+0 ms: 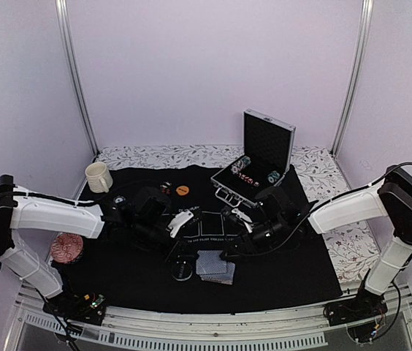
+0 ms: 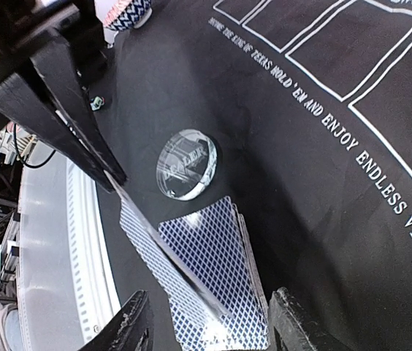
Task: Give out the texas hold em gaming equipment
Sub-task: Pass from the left arm to the right
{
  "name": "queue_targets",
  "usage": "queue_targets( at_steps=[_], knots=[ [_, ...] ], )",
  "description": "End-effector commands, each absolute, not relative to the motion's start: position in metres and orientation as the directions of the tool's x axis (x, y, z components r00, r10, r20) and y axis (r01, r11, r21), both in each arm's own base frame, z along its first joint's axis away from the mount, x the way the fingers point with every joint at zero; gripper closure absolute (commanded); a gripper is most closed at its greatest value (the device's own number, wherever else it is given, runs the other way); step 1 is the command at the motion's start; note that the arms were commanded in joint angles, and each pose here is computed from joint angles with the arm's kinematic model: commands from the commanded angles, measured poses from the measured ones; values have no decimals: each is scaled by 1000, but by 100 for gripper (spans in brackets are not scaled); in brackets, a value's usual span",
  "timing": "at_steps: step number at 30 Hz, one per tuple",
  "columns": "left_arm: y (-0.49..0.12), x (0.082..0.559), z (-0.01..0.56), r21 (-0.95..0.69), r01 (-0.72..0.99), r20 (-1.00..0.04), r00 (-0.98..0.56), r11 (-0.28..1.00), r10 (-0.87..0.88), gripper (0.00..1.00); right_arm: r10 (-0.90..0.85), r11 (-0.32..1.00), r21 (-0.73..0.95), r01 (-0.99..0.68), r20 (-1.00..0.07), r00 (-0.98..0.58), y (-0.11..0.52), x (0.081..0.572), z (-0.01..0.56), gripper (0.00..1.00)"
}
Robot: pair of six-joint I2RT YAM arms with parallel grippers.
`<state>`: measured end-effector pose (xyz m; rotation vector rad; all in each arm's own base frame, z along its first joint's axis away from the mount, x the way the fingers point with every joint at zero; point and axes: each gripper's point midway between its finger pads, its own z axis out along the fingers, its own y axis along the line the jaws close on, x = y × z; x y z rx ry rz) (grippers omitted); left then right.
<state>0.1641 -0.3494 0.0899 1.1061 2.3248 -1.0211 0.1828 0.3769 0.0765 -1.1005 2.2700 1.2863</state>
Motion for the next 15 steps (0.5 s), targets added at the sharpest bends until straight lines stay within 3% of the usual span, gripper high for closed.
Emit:
queue_targets(
  at_steps=[1,11,15],
  knots=[
    [-348,167,96,-437,797,-621,-602,416,502,100,-470,221,601,-768,-625,-624,384,179,82,46],
    [-350,169,97,-434,799,-626,-599,415,499,100,-483,187,638,-747,-602,-635,386,172,75,70],
    [-349,169,98,-432,801,-628,-597,415,499,100,-485,165,647,-745,-604,-632,388,170,79,90]
  ],
)
